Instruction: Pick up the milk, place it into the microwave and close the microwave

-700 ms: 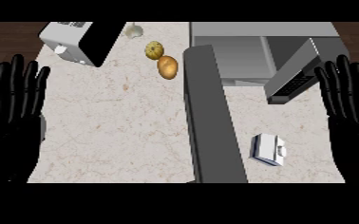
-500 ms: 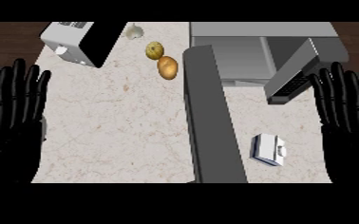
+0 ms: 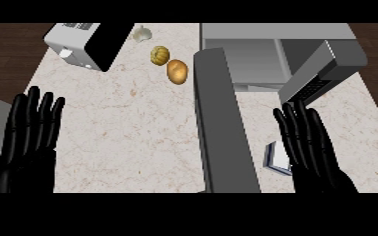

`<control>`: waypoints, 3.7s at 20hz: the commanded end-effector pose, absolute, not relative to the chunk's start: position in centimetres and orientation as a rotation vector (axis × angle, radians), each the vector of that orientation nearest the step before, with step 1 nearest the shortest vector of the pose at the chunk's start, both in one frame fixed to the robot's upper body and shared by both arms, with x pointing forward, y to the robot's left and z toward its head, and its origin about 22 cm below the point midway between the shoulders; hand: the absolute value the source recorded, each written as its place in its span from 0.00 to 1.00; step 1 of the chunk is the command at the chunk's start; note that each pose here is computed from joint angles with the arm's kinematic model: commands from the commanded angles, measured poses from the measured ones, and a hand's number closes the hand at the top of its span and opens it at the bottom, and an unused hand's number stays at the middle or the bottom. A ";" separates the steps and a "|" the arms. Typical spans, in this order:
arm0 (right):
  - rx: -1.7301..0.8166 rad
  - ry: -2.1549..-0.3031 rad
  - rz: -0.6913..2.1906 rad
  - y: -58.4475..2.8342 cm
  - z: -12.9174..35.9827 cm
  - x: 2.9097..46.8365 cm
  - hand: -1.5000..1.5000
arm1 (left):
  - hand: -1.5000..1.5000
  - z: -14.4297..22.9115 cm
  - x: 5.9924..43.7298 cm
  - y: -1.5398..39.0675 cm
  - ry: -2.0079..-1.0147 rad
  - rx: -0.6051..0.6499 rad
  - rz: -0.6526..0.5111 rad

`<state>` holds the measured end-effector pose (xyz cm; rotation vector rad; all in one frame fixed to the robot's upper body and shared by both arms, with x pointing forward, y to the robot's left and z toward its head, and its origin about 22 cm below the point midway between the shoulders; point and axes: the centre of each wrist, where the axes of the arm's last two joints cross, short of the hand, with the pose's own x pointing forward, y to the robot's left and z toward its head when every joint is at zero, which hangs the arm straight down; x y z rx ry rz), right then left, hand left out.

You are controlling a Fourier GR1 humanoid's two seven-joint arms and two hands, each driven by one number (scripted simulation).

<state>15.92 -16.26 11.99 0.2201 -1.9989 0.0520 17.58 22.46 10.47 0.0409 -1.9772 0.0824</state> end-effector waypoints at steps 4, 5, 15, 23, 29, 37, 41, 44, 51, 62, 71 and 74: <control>0.170 -1.998 0.034 -14.9 11.8 14.0 0.00 | 0.00 10.3 15.8 23.2 -1.970 0.044 0.113; 0.151 -2.013 0.014 -14.5 13.3 15.4 0.00 | 0.00 10.8 14.0 22.0 -1.967 0.023 0.110; -0.055 -1.956 -0.065 -17.2 8.5 14.9 0.00 | 0.00 8.1 13.3 26.0 -1.951 0.045 0.106; -0.093 -1.909 -0.128 -18.8 6.3 17.1 0.00 | 0.00 7.5 12.2 25.6 -1.959 0.002 0.094; -0.161 -1.828 -0.148 -20.8 -0.3 16.8 0.00 | 0.00 8.1 10.9 26.1 -1.967 0.050 0.103; -0.198 -1.801 -0.153 -25.6 -2.7 15.1 0.00 | 0.00 7.6 10.0 25.4 -1.952 0.020 0.100; -0.190 -1.809 -0.146 -24.6 -5.6 14.1 0.00 | 0.00 7.5 9.7 25.2 -1.950 -0.007 0.083; -0.185 -1.812 -0.133 -26.7 -5.9 15.2 0.00 | 0.00 8.7 10.1 24.9 -1.960 0.000 0.106; -0.224 -1.792 -0.063 -26.7 -8.4 17.1 0.00 | 0.00 8.2 10.4 25.6 -1.960 0.004 0.105; -0.324 -1.751 -0.101 -28.2 -10.6 17.4 0.00 | 0.00 9.0 7.8 25.9 -1.951 0.035 0.094; -0.461 -1.695 -0.082 -32.2 -13.8 17.4 0.00 | 0.00 6.8 8.2 25.8 -1.985 0.020 0.080; -0.272 -1.715 -0.113 -33.4 -14.7 17.8 0.00 | 0.00 9.2 9.6 26.4 -1.975 -0.002 0.099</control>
